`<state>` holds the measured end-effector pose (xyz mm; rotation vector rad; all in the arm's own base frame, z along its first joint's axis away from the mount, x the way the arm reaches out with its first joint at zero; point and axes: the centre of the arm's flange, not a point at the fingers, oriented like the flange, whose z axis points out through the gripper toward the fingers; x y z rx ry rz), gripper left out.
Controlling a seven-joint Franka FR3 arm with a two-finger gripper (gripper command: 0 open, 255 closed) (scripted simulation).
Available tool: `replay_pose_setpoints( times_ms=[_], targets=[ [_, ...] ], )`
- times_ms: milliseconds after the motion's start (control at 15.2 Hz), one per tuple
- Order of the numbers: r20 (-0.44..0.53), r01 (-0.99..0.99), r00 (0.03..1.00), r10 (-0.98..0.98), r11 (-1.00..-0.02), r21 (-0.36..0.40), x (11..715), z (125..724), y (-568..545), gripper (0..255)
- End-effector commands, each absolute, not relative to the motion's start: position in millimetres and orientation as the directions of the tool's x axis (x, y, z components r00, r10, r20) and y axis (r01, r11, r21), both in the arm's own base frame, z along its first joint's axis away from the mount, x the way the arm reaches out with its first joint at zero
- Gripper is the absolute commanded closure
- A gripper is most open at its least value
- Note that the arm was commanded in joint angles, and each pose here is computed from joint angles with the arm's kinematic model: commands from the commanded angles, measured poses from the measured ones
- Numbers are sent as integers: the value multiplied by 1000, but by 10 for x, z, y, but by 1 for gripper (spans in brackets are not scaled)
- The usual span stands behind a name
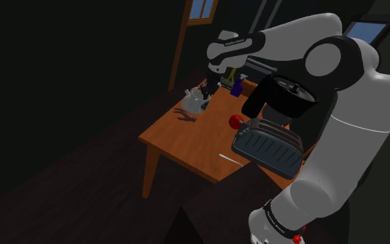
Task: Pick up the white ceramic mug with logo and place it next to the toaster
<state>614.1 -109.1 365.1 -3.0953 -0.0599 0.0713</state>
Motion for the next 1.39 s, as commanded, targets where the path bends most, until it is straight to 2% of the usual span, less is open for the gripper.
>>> replay_pose_setpoints(
  times_ms=[0,396,1122,1320],
  targets=[
    [-45,37,998,40,-998,-46,6147,3752,-1088,255],
    [-45,37,998,40,-998,-46,6147,4068,-1088,255],
    [-45,37,998,40,-998,-46,5502,4075,-2389,255],
    [-45,37,998,40,-998,-46,5480,3969,-2431,255]
  ],
)
